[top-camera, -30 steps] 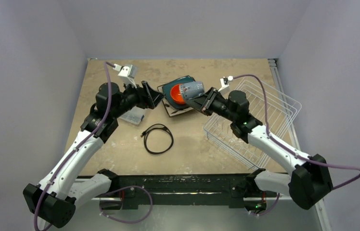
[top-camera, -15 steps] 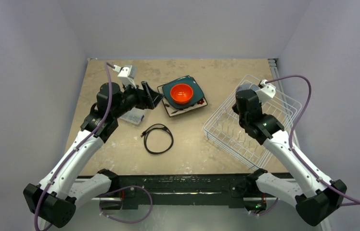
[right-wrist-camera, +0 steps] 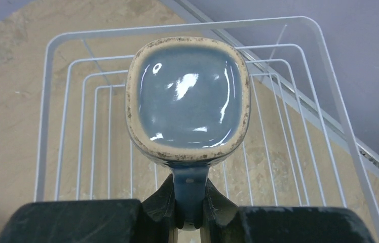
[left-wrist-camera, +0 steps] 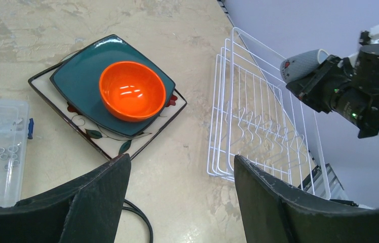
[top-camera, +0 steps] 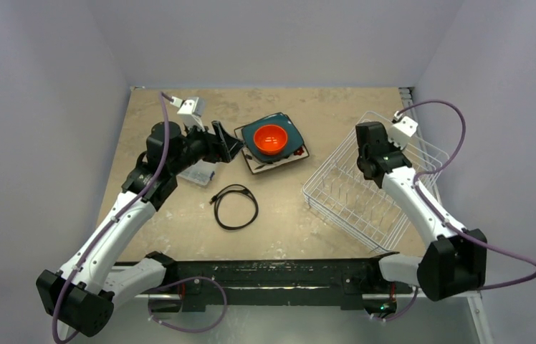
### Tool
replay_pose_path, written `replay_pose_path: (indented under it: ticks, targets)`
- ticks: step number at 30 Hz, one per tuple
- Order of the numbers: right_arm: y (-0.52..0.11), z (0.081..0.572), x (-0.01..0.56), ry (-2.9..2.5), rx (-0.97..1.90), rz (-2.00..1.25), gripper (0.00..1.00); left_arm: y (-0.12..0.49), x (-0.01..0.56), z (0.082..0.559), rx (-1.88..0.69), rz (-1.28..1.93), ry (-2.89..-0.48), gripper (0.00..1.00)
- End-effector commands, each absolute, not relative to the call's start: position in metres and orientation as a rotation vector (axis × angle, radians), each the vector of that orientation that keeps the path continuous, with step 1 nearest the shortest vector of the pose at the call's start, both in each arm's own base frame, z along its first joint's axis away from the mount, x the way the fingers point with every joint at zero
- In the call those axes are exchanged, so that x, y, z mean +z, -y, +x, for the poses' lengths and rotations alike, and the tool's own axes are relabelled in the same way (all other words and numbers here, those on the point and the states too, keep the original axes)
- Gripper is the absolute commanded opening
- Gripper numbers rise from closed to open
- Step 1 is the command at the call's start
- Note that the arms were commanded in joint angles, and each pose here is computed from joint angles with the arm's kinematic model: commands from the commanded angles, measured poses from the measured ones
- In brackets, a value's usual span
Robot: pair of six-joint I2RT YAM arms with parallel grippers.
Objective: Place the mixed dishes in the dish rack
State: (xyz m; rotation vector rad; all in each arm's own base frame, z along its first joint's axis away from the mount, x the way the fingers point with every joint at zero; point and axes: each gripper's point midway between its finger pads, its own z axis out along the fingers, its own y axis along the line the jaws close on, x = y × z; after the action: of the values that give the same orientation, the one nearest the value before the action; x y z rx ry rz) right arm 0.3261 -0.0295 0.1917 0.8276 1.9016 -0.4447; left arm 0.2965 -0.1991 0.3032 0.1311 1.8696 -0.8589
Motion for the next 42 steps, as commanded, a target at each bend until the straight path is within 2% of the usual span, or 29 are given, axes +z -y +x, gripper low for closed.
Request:
replay_pose_path:
  ticks: [1, 6, 12, 19, 27, 35, 42]
  targets:
    - [0.027, 0.362, 0.194, -1.931, -0.396, 0.731, 0.00, 0.201, 0.334, 0.298, -0.891, 0.141, -1.792, 0.73]
    - [0.006, 0.397, 0.169, -2.055, -0.301, 0.612, 0.00, 0.201, 0.335, 0.298, -0.887, 0.146, -1.793, 0.73]
    - [0.004, 0.429, 0.131, -2.158, -0.346, 0.528, 0.00, 0.202, 0.331, 0.301, -0.889, 0.145, -1.806, 0.73]
    - [0.015, 0.446, 0.101, -2.200, -0.326, 0.516, 0.00, 0.202, 0.330, 0.303, -0.899, 0.144, -1.814, 0.76]
    - [0.017, 0.455, 0.089, -2.208, -0.309, 0.521, 0.00, 0.205, 0.324, 0.310, -0.936, 0.137, -1.842, 0.83]
    - [0.016, 0.460, 0.079, -2.229, -0.307, 0.527, 0.07, 0.204, 0.321, 0.315, -0.957, 0.126, -1.853, 0.83]
    - [0.018, 0.458, 0.077, -2.229, -0.321, 0.533, 0.31, 0.203, 0.318, 0.318, -0.976, 0.108, -1.868, 0.84]
